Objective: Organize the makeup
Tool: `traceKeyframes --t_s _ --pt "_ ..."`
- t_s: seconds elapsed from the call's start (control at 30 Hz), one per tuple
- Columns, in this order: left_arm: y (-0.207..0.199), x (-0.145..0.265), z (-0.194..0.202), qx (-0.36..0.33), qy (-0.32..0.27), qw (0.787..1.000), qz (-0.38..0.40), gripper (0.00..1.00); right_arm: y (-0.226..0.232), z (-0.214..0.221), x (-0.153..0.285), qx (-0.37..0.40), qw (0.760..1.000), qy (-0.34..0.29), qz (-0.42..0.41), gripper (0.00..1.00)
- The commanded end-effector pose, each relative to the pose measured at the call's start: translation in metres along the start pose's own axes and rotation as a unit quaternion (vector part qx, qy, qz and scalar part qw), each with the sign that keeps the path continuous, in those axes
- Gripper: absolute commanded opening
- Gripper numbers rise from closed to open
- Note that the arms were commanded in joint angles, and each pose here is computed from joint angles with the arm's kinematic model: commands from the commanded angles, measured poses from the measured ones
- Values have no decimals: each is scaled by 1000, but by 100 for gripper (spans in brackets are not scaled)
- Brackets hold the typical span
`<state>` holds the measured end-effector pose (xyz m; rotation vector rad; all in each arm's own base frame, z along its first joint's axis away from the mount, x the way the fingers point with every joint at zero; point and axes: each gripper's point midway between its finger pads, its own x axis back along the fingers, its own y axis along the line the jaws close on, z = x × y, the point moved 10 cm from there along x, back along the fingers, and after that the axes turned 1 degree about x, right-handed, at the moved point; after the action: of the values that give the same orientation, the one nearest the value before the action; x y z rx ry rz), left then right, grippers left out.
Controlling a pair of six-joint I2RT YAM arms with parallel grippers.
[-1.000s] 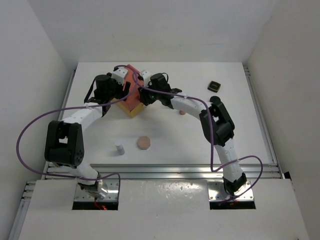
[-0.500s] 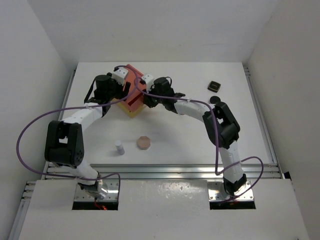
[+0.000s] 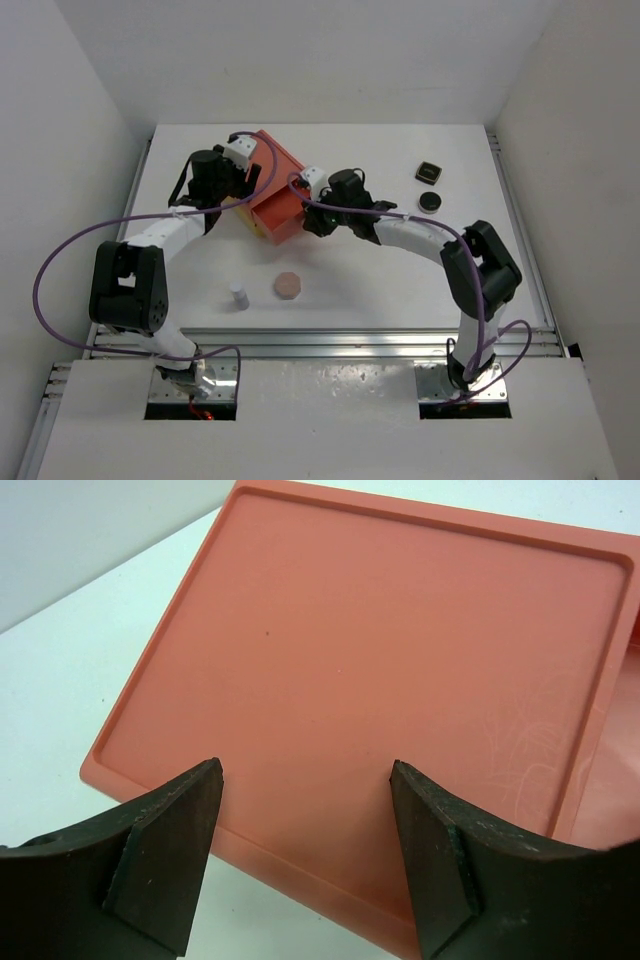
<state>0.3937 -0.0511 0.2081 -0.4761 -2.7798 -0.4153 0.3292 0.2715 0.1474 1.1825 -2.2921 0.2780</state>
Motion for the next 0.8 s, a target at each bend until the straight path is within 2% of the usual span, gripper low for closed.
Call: traceKeyframes --t_s 0.0,0.03,0.07,0.17,0.23,0.3,0.33,0.43,0.6,0.73,0.77 --pt "-6 -1 16 -11 31 999 3 74 14 -15 17 6 999 -27 -41 4" --pt "-6 -1 16 -11 31 999 3 74 14 -11 17 1 999 -17 -44 7" --pt "-6 -1 16 -11 31 999 2 74 15 -13 18 0 999 -17 -47 21" --pt "-6 -1 16 -15 31 999 3 75 15 -18 21 -2 999 -15 -49 32" --pt "-5 -1 13 -15 30 999 2 80 15 -15 25 -2 999 -1 -48 47" --pt "-4 -1 8 -15 32 999 8 84 13 -15 30 7 999 2 -46 57" --pt "-4 -1 8 -15 32 999 8 90 13 -16 32 15 999 6 -48 62" --pt "-2 1 -10 -24 21 999 29 100 11 -22 42 13 999 9 -46 69" --pt "3 9 -50 -19 2 996 89 100 9 -43 69 4 999 -22 -48 76" --pt "9 33 -81 -13 -50 986 161 100 1 -49 93 -22 999 -31 -32 83" --pt "15 47 -93 -42 -74 983 164 100 1 -45 96 -35 999 -23 -32 84"
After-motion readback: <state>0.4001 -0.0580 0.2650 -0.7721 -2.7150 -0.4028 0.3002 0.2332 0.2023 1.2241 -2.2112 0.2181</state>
